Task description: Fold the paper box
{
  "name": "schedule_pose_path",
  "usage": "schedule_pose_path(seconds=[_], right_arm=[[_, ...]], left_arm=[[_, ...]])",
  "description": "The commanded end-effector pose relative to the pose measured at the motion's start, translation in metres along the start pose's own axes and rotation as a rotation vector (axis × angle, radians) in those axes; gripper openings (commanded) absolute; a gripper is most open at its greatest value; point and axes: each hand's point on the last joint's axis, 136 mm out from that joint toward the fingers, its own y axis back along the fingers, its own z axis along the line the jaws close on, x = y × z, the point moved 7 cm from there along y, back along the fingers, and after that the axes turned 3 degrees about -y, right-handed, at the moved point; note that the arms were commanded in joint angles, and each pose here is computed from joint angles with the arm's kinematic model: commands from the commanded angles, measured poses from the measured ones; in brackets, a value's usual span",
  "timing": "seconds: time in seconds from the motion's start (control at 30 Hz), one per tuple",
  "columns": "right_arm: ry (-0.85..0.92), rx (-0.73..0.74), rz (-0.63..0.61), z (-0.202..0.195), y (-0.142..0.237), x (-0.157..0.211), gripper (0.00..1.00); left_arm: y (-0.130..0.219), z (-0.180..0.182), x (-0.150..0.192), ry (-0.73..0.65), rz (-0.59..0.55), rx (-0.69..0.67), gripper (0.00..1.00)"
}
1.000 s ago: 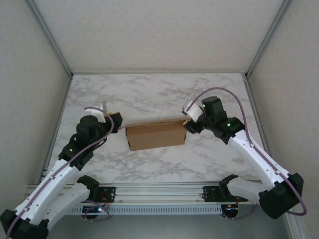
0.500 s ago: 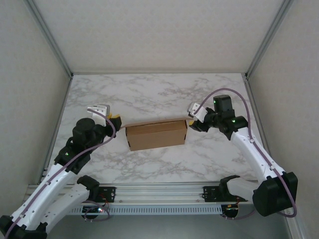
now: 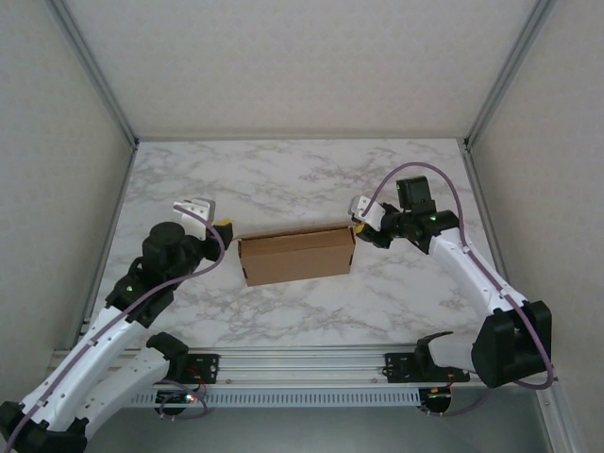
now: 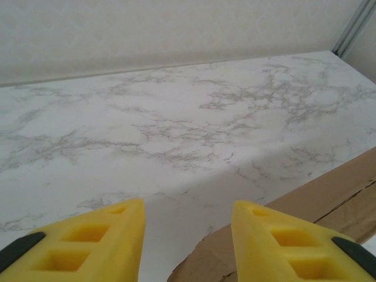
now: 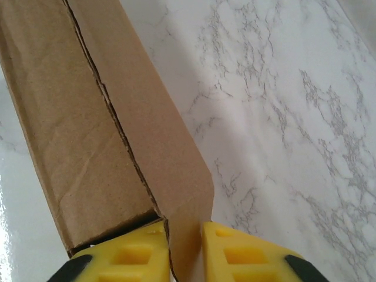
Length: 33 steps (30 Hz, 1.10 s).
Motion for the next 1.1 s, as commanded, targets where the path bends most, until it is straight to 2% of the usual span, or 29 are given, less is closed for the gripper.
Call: schedule_pose_path(seconds=[0.0,0.2,0.43,0.8,1.07], right_arm=[[0.001,0.003,-0.036,-0.0026,0.0080,-0.0094,0.18],[-0.006,0.012,-0.044,-0.0024,0.0101,-0.0107,0.25],[-0.002,0.025,-0.051,-0.0008,0.0129,-0.0110,0.24],[0.011,0.039,-0.058,0.0050,0.0171,-0.0087,0.27],[0.002,0.018,-0.042,0.0057,0.0107,-0.0064,0.23]], left_arm=[[0.0045,-0.0017,-0.0138,-0.021,-0.033,-0.005,0.43],[-0.0005,-0.0030,-0.0141,0.001,-0.028,0.001,0.43],[0.0003,-0.0026,-0.0163,0.012,-0.029,-0.004,0.42],[0.0018,-0.0064,-0.0130,0.063,-0.036,0.040,0.43],[0.0043,-0.0066,-0.0139,0.052,-0.034,0.044,0.43]])
